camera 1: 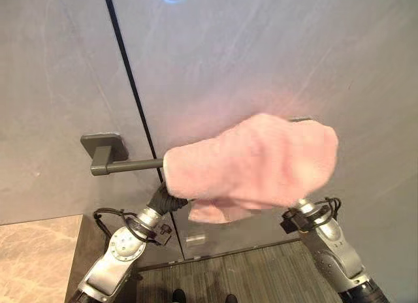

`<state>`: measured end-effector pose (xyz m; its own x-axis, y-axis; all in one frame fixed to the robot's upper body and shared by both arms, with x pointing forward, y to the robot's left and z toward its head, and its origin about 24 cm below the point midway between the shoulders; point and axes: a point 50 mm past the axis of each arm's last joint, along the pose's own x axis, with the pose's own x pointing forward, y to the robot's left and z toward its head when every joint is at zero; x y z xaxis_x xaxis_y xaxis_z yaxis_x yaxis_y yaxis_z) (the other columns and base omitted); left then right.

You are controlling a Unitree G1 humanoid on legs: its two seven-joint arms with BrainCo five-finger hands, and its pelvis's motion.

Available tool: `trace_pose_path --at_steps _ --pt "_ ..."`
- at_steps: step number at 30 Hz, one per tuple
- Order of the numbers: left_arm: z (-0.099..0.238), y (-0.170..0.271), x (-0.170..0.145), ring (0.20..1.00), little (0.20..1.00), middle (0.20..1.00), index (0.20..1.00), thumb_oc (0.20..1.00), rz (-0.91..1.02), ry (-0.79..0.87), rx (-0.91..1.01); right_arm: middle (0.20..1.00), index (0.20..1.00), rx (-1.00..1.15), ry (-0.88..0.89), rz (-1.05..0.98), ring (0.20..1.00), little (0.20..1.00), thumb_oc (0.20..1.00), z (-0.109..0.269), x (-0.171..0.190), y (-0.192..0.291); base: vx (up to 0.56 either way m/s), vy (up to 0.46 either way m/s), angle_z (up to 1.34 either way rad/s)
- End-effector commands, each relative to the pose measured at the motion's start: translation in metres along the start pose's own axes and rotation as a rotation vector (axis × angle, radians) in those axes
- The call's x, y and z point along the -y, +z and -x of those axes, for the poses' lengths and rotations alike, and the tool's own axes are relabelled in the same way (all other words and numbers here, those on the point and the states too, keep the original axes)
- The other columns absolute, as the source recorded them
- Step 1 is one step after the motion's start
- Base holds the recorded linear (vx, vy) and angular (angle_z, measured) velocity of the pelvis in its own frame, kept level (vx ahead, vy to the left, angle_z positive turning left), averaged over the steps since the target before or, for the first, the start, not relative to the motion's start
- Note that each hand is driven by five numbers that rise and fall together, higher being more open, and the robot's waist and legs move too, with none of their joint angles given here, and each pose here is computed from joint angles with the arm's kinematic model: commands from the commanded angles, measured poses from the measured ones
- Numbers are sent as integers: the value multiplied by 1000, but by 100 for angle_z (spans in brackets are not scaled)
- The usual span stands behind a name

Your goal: Put brush and paste in cup on sink, flatten towel.

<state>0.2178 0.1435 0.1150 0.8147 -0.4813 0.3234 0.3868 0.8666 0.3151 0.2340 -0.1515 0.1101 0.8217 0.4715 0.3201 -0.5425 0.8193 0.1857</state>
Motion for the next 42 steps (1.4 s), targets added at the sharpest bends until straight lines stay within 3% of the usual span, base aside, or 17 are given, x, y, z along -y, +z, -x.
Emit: trace_pose_path --at_steps 1,10,11,17,33,35,38,41,42 --pt "-1 11 -21 200 200 200 200 200 -29 83 81 200 200 227 78 -52 200 200 200 -17 -10 32 0 0 0" --pt "36 16 -45 200 200 200 200 200 -152 157 0 200 200 115 262 -99 200 200 200 -25 -40 16 -15 -2 0" --pt "50 -2 -48 200 200 200 200 200 -108 194 -109 200 200 43 270 -70 200 200 200 -29 -44 0 -16 -6 16" --pt "62 -38 -48 200 200 200 200 200 -106 209 -285 200 200 4 214 -11 200 200 200 -40 -41 -15 0 7 10" --pt "28 9 -44 200 200 200 200 200 -88 197 -1 200 200 230 212 -10 200 200 200 -24 -45 34 -8 1 8" --pt "33 -4 -43 200 200 200 200 200 -100 191 -69 200 200 163 163 0 200 200 200 -18 -37 21 0 0 0" --pt "62 -71 -34 200 200 200 200 200 -119 181 -397 200 200 -126 -32 6 200 200 200 -4 -12 -48 -3 36 -2" --pt "66 -77 -33 200 200 200 200 200 -106 190 -428 200 200 -153 -45 -3 200 200 200 -2 -11 -56 1 8 -1" --pt "68 -80 -32 200 200 200 200 200 -108 189 -446 256 256 -166 -47 -1 256 256 256 -2 -11 -58 1 5 4"
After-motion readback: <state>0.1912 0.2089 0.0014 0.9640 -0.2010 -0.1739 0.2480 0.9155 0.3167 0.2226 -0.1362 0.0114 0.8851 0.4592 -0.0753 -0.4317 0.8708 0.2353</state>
